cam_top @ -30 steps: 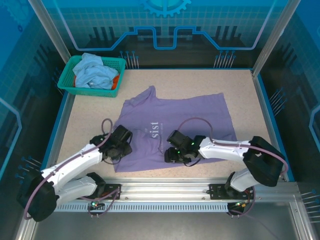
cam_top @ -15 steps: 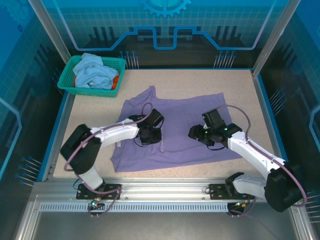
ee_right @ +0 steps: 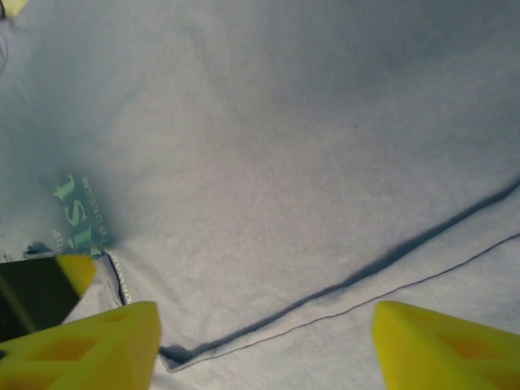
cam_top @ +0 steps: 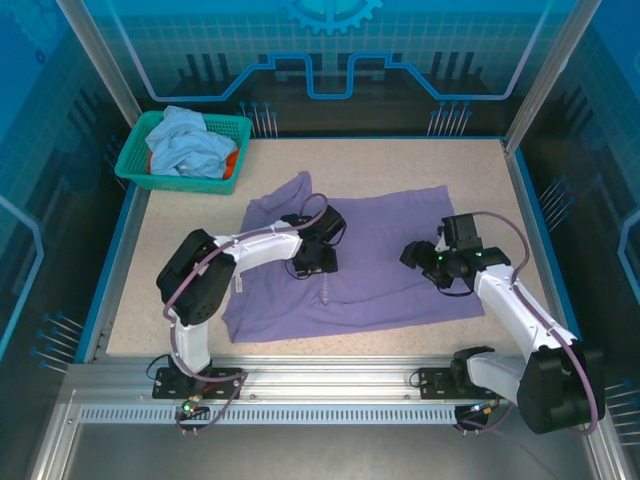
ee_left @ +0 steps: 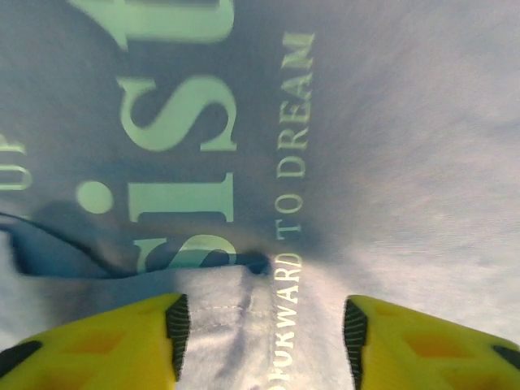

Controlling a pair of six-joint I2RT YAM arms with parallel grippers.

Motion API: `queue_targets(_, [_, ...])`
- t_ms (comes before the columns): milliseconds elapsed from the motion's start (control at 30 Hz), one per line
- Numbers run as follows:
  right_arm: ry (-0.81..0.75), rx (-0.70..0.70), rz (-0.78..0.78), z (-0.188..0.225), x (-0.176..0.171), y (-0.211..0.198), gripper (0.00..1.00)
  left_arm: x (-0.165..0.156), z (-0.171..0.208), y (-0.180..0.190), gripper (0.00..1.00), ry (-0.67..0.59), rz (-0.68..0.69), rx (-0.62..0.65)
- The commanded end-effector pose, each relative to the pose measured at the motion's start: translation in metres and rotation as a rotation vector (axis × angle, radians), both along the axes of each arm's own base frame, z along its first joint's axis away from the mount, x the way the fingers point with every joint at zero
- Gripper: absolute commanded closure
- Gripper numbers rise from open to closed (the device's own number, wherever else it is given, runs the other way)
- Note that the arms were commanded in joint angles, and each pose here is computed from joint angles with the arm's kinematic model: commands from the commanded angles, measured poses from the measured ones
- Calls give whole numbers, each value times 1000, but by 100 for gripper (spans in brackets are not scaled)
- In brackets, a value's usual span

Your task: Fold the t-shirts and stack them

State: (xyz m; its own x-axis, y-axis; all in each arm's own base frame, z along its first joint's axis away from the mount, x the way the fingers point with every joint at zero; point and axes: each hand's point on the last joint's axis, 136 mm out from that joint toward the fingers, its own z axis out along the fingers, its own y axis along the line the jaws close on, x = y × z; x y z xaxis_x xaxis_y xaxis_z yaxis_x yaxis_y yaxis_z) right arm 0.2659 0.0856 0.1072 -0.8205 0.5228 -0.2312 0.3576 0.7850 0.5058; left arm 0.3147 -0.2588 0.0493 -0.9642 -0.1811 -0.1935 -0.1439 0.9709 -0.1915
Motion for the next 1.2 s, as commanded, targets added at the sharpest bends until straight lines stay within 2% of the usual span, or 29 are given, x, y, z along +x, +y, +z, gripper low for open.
queue_targets(0, [-50, -30, -83, 19, 24, -17, 25, 35, 79, 19, 39, -141, 37, -53])
queue_targets(67, [-67, -52, -120, 26, 41, -24, 22, 55, 96, 39, 35, -164, 98, -89])
queue_targets(233, [-102, -123, -191, 31, 104, -44, 20, 112, 117, 83, 34, -194, 236, -176])
queue_targets(333, [-102, -125, -229, 29, 142, -49, 21, 148, 118, 108, 35, -238, 263, -108])
queue_targets(467, [-116, -137, -267, 24, 183, -52, 23, 189, 99, 122, 37, -253, 241, -76])
queue_targets(567, [-136, -144, -299, 21, 206, -55, 24, 212, 82, 136, 41, -260, 225, -3])
queue_targets(767, [-221, -107, -276, 10, 237, -47, 26, 235, 44, 154, 44, -254, 186, 102])
queue_targets(933, [-195, -101, -217, -14, 241, -41, 28, 239, 19, 173, 44, -217, 209, 117])
queue_targets(1167, [-201, -91, -211, -18, 242, -43, 28, 242, 1, 181, 43, -180, 216, 114])
